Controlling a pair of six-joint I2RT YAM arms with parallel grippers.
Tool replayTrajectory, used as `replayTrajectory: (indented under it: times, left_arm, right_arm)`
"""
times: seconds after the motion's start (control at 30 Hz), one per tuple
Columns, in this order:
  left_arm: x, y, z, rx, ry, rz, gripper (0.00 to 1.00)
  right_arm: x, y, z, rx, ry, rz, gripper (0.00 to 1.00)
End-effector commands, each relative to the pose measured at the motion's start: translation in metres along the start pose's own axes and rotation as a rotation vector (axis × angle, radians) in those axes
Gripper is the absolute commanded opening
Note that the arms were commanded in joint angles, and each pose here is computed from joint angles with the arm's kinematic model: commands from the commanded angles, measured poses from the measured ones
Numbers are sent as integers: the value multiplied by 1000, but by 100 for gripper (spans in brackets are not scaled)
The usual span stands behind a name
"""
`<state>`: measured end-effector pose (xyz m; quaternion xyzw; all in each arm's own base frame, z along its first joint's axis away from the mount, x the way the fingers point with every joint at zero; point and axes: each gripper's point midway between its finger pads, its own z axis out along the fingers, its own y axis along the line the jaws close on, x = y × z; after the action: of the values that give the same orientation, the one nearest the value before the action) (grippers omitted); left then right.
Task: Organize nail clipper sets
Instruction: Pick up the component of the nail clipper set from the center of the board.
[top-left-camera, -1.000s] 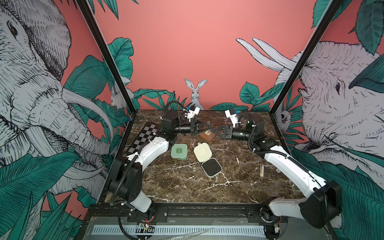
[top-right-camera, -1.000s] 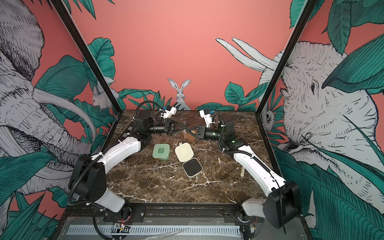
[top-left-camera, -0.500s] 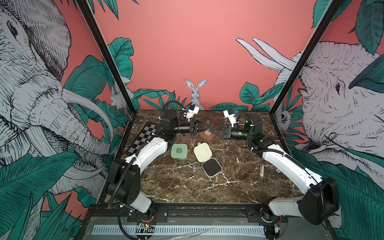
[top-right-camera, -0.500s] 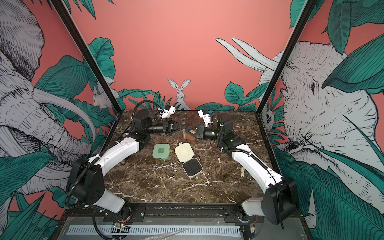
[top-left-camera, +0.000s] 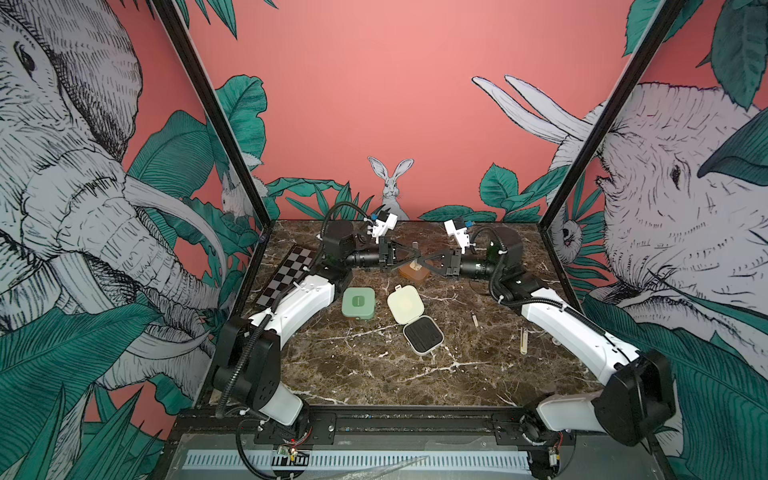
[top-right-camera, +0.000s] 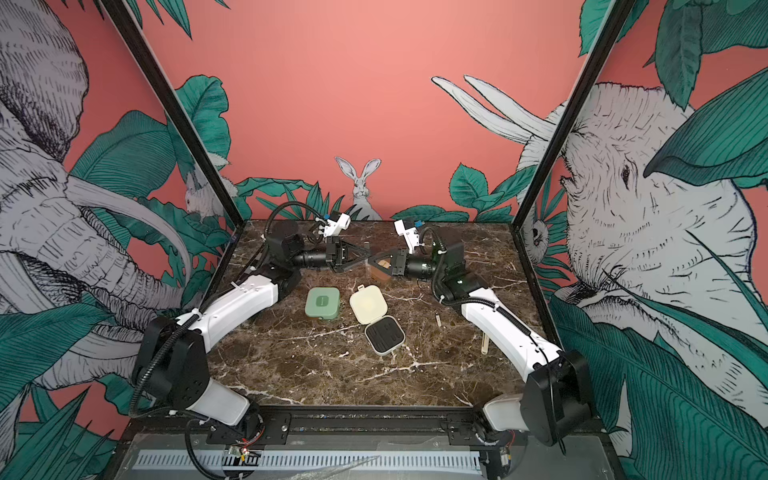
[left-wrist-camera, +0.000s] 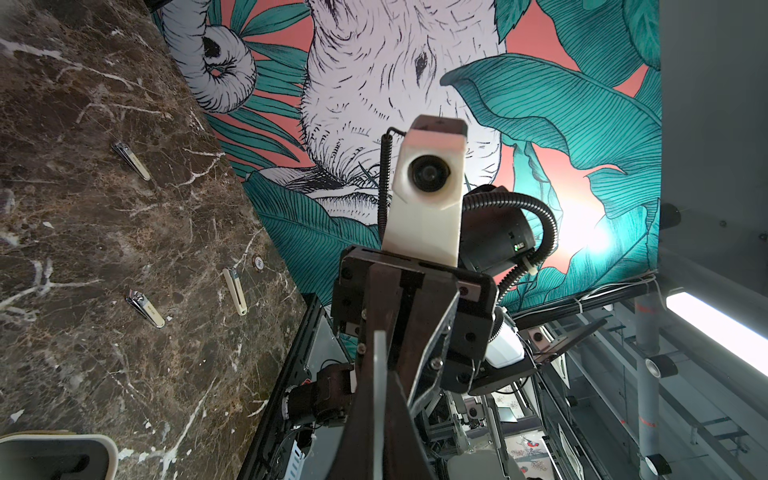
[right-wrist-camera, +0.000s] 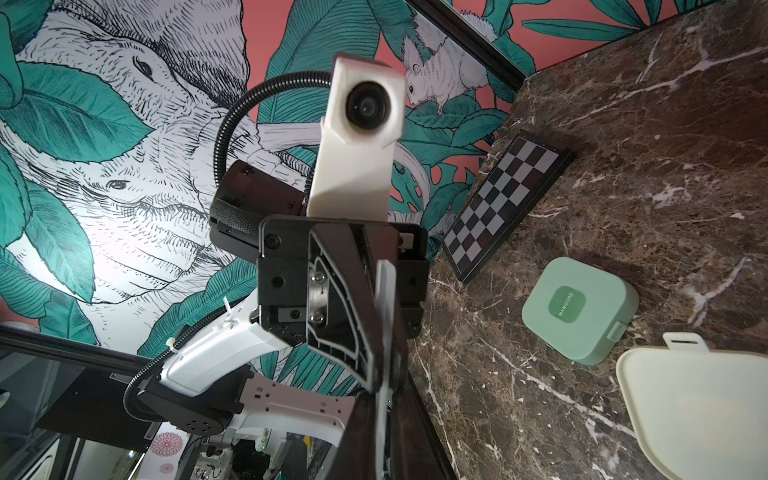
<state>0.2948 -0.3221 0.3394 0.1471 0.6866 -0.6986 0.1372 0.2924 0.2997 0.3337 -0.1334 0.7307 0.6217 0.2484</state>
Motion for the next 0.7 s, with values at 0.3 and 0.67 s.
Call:
replayTrajectory:
  times: [0.3,0.67]
  left_arm:
    - [6,-25,-5,39,10,34,0]
    - [5,-23,-5,19,-1,29,30]
  right_arm:
    - [-5,19,7,-117,-9,-11,7]
    - [-4,11,11,-118,-4,28,0]
